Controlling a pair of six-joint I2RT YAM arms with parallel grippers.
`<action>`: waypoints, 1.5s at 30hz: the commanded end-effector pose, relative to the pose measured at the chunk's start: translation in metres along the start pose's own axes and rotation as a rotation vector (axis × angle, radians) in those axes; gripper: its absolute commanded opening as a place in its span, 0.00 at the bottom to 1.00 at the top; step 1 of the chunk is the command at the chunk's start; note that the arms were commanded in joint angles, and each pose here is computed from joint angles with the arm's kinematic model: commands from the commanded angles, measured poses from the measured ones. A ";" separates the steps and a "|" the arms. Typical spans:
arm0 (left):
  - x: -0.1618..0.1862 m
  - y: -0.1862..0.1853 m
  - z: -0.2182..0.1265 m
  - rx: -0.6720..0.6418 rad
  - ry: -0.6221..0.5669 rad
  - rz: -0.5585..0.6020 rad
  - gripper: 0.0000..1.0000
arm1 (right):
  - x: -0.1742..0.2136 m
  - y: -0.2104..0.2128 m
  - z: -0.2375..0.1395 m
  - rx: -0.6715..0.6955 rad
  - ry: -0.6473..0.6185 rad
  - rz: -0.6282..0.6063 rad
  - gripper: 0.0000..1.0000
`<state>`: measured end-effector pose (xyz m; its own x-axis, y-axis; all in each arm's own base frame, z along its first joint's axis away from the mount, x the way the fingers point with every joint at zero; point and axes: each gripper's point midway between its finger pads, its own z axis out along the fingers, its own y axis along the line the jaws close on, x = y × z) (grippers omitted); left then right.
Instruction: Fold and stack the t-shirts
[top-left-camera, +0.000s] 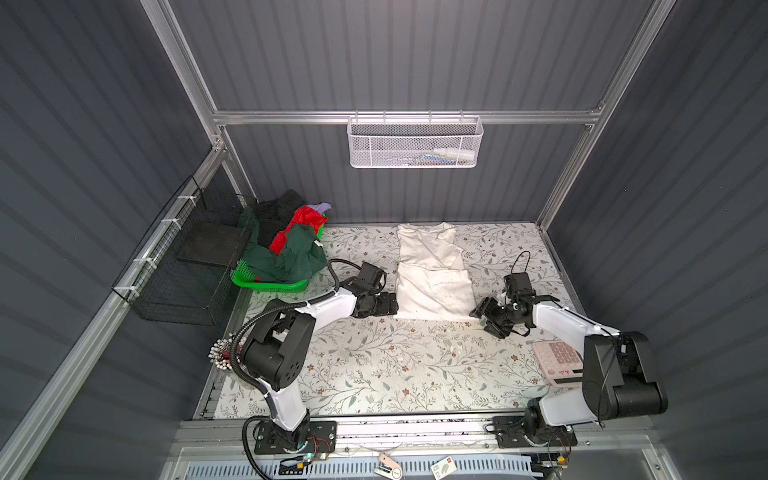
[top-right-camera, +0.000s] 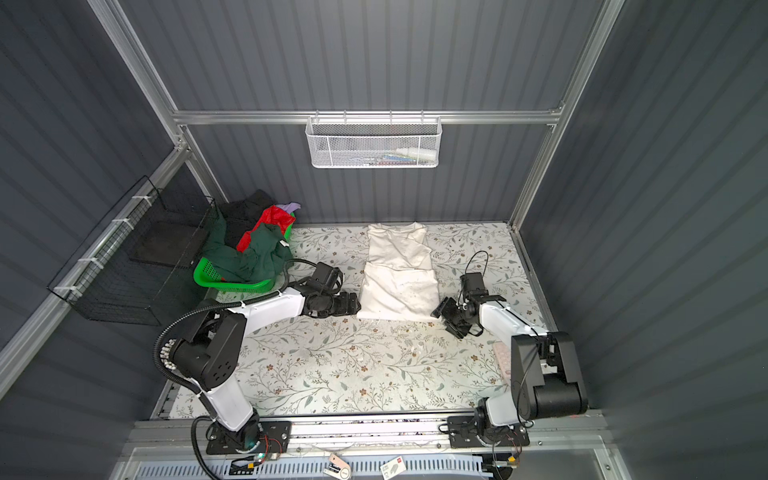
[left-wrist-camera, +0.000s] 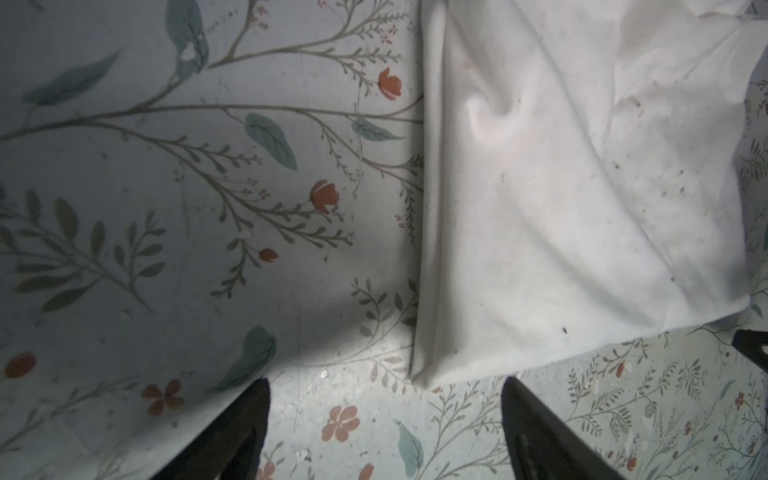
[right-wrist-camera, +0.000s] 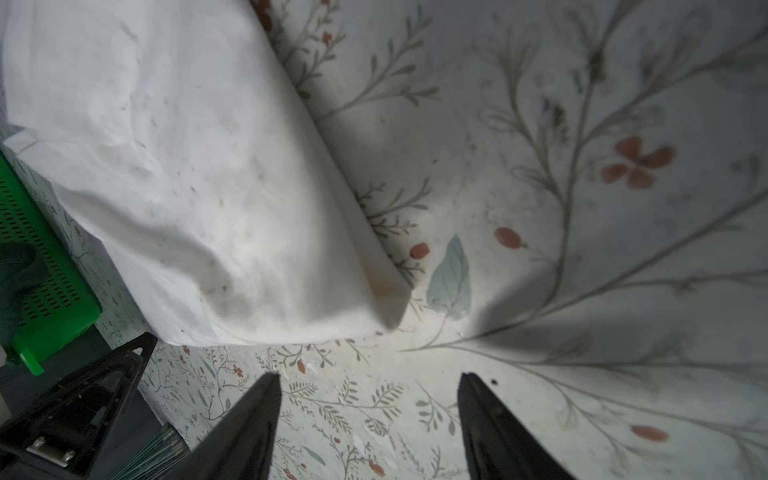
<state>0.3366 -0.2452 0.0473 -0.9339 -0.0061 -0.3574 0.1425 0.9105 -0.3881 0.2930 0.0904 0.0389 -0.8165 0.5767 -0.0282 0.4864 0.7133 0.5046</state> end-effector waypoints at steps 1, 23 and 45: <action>0.001 -0.010 -0.009 0.057 -0.040 -0.055 0.84 | 0.000 -0.005 0.002 -0.003 -0.023 0.012 0.67; 0.025 -0.012 0.036 0.033 0.078 -0.069 0.63 | -0.010 -0.008 0.025 0.047 0.009 -0.018 0.49; 0.029 -0.030 0.034 0.072 0.062 -0.018 0.00 | -0.020 0.015 0.010 -0.003 -0.028 -0.098 0.00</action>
<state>0.3389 -0.3052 0.0272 -0.9378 -0.0394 -0.3450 0.1575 0.8373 -0.5235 0.3226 0.0955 0.0277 -0.8454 0.5287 -0.0759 0.4212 0.7473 0.5139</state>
